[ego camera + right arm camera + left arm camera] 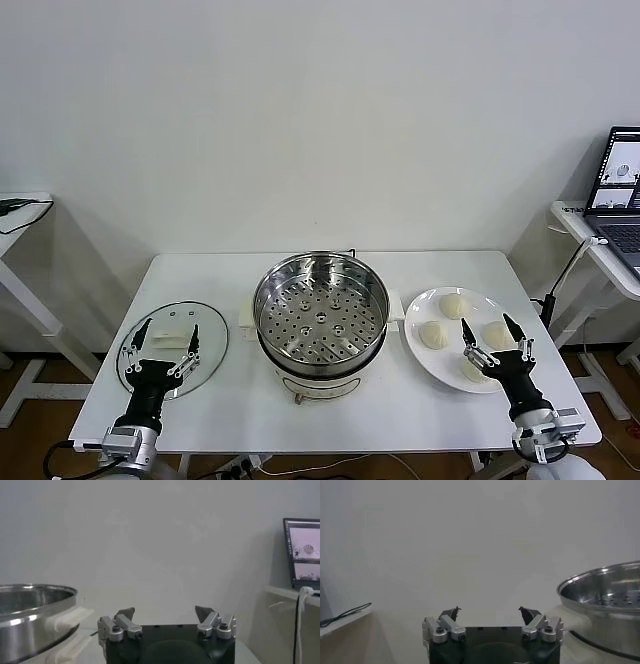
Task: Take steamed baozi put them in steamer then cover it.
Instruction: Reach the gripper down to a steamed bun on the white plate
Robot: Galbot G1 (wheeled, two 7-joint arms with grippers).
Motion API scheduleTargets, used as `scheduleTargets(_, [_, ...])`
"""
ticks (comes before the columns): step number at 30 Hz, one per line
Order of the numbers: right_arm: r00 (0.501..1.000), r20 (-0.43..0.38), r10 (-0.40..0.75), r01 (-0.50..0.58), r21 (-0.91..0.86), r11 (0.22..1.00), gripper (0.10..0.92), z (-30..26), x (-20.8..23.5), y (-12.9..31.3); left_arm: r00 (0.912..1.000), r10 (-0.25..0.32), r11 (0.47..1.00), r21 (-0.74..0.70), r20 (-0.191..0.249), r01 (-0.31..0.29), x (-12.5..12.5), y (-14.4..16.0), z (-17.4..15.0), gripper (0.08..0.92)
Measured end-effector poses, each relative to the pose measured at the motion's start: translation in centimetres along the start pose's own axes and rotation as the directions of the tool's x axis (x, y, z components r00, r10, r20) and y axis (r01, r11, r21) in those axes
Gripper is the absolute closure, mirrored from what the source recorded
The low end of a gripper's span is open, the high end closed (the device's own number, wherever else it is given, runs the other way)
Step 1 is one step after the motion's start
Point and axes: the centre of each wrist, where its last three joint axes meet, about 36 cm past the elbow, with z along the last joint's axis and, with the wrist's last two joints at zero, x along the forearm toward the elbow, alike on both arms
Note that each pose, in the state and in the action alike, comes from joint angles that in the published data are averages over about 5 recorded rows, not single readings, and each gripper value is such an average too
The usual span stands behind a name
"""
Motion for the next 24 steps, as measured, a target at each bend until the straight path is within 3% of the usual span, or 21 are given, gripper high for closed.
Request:
scheduleTargets(7, [0.999,-0.036,-0.041,0.046,0.164,0.985,0.200,-1.3,-3.2,-2.3,0.9999,0.009,1.000,-0.010,0.010,-0.009,-0.1,0.2,-0.1,0.177])
scheduleTargets(12, [0.990,-0.094,-0.104,0.132,0.379,0.916,0.200,-3.5,-7.2,-4.6,0.9996,0.020,1.000,-0.016,0.020,-0.020,-0.2,0.2,-0.4,0.177])
scheduleTargets(18, [0.948,-0.234,-0.217,0.317,0.603,0.732,0.200,-6.4,-12.7,-6.9,0.9992,0.025,1.000,-0.015,0.032,-0.025,-0.3,0.1,-0.7,0.177])
scheduleTargets(24, [0.846,-0.439,-0.302,0.533,0.688,0.493,0.200,-9.2,-18.6,-8.7,0.9990,0.026,1.000,-0.014,0.038,-0.025,-0.5,0.0,-0.8,0.177])
